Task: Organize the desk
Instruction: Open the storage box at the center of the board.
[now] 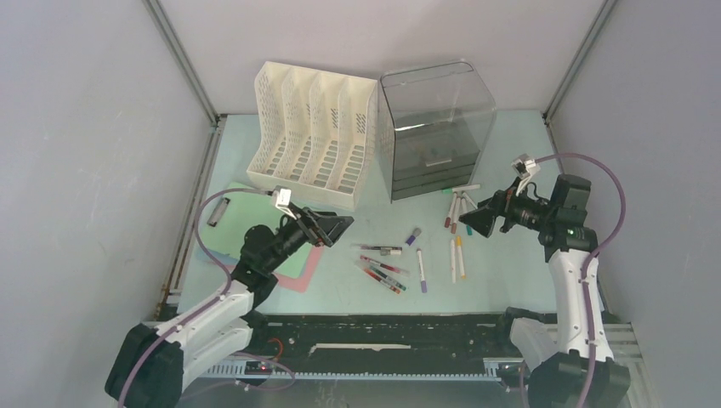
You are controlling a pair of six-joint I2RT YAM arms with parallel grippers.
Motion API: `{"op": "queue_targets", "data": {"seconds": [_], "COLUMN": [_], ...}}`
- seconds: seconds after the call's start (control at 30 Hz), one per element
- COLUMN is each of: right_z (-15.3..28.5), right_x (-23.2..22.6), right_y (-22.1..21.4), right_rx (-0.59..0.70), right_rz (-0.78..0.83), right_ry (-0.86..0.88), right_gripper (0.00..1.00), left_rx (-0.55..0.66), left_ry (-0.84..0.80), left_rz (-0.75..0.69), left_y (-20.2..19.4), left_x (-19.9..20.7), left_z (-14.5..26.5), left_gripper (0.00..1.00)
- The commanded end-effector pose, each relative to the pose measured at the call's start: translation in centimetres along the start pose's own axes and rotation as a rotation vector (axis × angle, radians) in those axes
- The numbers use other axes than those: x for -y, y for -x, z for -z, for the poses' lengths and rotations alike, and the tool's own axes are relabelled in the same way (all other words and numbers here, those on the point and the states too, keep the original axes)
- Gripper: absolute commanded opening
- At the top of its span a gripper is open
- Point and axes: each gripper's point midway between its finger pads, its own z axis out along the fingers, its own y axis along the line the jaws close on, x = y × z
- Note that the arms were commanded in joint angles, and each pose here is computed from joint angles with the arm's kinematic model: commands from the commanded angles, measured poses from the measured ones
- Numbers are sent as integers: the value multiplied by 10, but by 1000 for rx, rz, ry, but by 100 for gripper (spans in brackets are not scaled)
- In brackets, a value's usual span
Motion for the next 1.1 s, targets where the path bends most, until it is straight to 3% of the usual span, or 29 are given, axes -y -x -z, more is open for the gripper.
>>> {"op": "queue_targets", "data": {"seconds": [0.0, 0.17, 0.3, 0.4, 0.73, 0.83, 1.0, 1.07], "right_z": [-8, -20, -35, -44, -75, -87, -115, -124], "right_x": [-5, 5, 26, 42, 68, 83, 107, 113], "right_y": [11, 36, 62, 75, 50, 53, 61, 60], "right_rx": [27, 90, 180, 283, 315, 355, 402, 410], "right_rz": [38, 26, 47, -46, -280, -382, -575, -619], "right_ry": [88, 115, 10, -20, 0, 1, 84, 91], "right_gripper": [100, 100, 100, 100, 96, 90, 66, 63], "left_rx": [81, 83, 116, 140, 140, 149, 155, 151], "left_ry": [-109, -105, -11, 41, 63, 45, 25, 18], "left_rz": [-63, -56, -77, -64, 17, 41, 92, 106], "left_y": [21, 20, 22, 22, 12, 15, 16, 15], "left_x": [22, 18, -2, -12, -20, -16, -11, -9], "left_z": [-10, -16, -14, -8, -1, -3, -4, -4], "left_gripper": [100, 100, 100, 100, 100, 100, 99, 99]}}
